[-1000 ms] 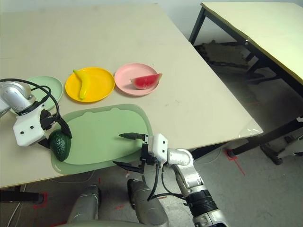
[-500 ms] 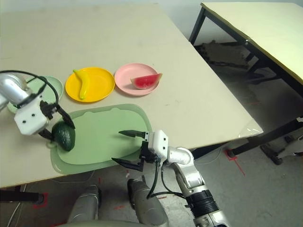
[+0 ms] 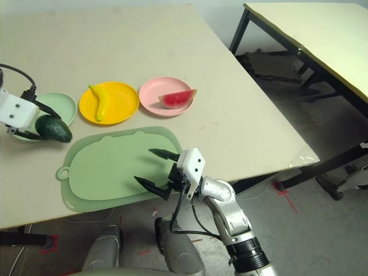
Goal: Place the fruits into color-matched plates.
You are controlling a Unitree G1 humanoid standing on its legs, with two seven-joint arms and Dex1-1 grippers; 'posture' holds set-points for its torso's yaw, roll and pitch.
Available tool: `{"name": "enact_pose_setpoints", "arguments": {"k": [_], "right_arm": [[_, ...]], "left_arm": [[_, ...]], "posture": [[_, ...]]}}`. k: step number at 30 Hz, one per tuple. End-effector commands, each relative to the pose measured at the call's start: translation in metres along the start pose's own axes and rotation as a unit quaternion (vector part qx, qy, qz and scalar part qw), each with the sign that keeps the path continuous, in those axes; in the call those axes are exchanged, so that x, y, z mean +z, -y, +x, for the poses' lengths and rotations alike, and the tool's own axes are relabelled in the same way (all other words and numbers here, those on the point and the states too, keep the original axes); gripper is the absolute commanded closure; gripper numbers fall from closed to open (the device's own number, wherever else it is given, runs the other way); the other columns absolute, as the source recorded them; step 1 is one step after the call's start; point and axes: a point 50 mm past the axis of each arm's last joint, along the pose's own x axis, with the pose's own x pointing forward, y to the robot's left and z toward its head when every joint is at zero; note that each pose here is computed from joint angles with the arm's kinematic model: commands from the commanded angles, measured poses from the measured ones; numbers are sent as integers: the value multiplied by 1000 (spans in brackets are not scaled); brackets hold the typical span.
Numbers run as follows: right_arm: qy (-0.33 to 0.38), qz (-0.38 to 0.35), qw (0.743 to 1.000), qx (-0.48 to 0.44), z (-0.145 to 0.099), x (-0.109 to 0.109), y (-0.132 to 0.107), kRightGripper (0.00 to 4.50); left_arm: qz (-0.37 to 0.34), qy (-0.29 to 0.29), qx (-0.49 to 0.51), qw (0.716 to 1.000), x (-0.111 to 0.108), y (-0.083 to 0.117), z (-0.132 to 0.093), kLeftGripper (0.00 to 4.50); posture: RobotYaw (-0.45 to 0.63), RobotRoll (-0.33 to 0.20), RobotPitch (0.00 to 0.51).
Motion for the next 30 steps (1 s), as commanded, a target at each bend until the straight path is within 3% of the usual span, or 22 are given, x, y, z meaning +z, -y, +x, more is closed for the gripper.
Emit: {"name": "enact_pose_setpoints", "arguments": {"k": [1,6,14,18,27,30], "right_arm": [[-5,-9,999,-34,-5,5,1,0],[5,-12,998,-56,-5,10,0,0],[-5,-10,998,-69,-12,10,-3,0],[-2,-4,998,-70,-12,10,-4,0],[0,6,998,-57,-10,10,-3,0],[0,3,999,-33,-6,9,-2,0]], "left_arm": [[-41,-56,32,997,-18,9,2,1429],[-80,-80,80,990,-25,14,15,1429],[-69,-105,97,987,-26,18,30,1429],[-68,-109,98,987,-28,20,30,54],[-74,-109,106,986,-33,23,22,54],[-141,-34,148,978,-28,20,20,54]], "posture": [[-100,0,141],[-103,0,144],[-106,0,150],[-106,0,150],[-77,0,160],[-73,0,168]]}}
